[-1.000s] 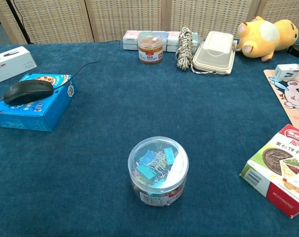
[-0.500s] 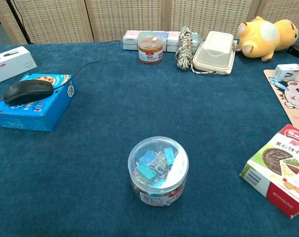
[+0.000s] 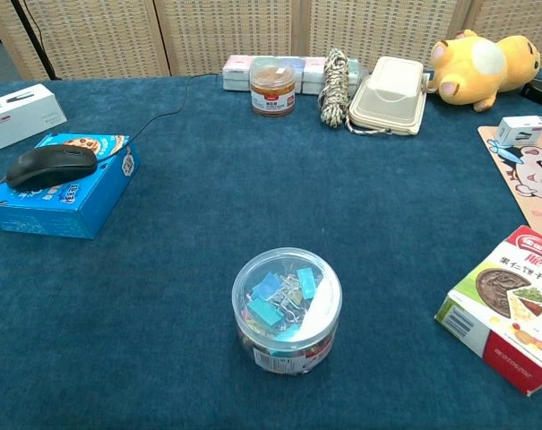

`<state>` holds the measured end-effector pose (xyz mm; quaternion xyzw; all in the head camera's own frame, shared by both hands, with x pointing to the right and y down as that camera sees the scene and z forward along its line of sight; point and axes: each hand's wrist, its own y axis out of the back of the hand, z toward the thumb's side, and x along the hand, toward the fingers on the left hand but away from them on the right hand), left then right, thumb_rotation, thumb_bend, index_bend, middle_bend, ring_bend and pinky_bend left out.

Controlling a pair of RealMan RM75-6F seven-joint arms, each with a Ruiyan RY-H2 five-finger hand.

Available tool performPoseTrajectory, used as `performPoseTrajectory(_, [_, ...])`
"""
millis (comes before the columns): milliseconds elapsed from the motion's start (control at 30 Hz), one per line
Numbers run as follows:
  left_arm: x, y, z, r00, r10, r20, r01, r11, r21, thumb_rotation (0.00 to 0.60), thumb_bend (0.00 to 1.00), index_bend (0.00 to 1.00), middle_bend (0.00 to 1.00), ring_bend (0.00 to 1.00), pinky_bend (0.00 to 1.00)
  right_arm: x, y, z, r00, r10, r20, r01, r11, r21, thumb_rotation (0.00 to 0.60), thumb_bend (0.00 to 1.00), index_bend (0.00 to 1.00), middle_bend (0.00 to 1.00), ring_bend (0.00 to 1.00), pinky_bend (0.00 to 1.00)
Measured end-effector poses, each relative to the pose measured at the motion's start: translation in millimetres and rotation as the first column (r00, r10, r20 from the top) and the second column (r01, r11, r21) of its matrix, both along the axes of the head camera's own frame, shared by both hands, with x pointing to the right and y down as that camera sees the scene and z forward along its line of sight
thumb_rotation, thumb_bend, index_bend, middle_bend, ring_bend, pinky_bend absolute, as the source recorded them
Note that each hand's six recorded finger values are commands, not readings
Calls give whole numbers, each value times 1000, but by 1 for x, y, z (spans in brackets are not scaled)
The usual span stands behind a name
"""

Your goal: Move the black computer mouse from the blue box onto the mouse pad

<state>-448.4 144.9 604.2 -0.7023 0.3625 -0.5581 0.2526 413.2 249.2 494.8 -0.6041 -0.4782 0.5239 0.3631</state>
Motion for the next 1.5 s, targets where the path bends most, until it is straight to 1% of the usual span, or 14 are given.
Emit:
performPoseTrajectory(33, [3, -4, 4, 1000, 6, 5, -6, 1000, 0, 600, 0, 0, 0, 63, 254, 1, 0, 0, 1000, 1, 2, -1, 1000, 0, 600, 0, 0, 0, 0, 0])
performPoseTrajectory(133, [13, -14, 17, 1000, 13, 5, -13, 1000, 8, 600, 0, 0, 9, 161, 346, 3, -1, -3, 1000, 8, 9, -8, 1000, 2, 600, 0, 0, 0, 0, 0])
performPoseTrajectory(267, [27, -22, 36, 1000, 23, 16, -24, 1000, 20, 600, 0, 1, 66, 216, 405, 6, -2, -5, 1000, 15, 18, -15, 1000, 5, 600, 0, 0, 0, 0, 0])
performPoseTrajectory(467, [42, -28, 53, 999, 25, 36, -26, 999, 36, 600, 0, 15, 88, 227, 407, 10, -4, -8, 999, 27, 29, -28, 1000, 7, 600, 0, 0, 0, 0, 0])
performPoseTrajectory(633, [52, -30, 62, 998, 29, 48, -30, 999, 20, 600, 0, 67, 130, 231, 407, 11, -4, -9, 999, 31, 37, -31, 999, 7, 600, 0, 0, 0, 0, 0])
performPoseTrajectory(833, [68, -35, 71, 997, 43, 66, -42, 999, -9, 600, 2, 100, 179, 254, 407, 14, -5, -12, 998, 39, 49, -40, 999, 10, 600, 0, 0, 0, 0, 0])
performPoseTrajectory(933, [75, -35, 75, 997, 42, 70, -40, 999, -32, 600, 42, 125, 201, 273, 407, 15, -5, -13, 998, 42, 55, -43, 999, 10, 600, 0, 0, 0, 0, 0])
performPoseTrajectory(1067, [84, -35, 78, 996, 43, 72, -40, 998, -50, 600, 84, 131, 209, 278, 407, 16, -5, -14, 997, 44, 60, -45, 999, 9, 600, 0, 0, 0, 0, 0])
performPoseTrajectory(1233, [90, -35, 80, 997, 41, 70, -38, 998, -52, 600, 175, 152, 222, 284, 407, 16, -5, -15, 997, 45, 66, -46, 999, 9, 600, 0, 0, 0, 0, 0])
performPoseTrajectory(1367, [91, -35, 82, 996, 32, 78, -28, 998, -60, 600, 214, 177, 237, 289, 407, 16, -5, -16, 997, 45, 70, -46, 999, 9, 600, 0, 0, 0, 0, 0])
performPoseTrajectory(1500, [92, -35, 83, 996, 28, 84, -23, 998, -58, 600, 277, 187, 246, 294, 407, 16, -5, -16, 996, 46, 70, -47, 999, 8, 600, 0, 0, 0, 0, 0])
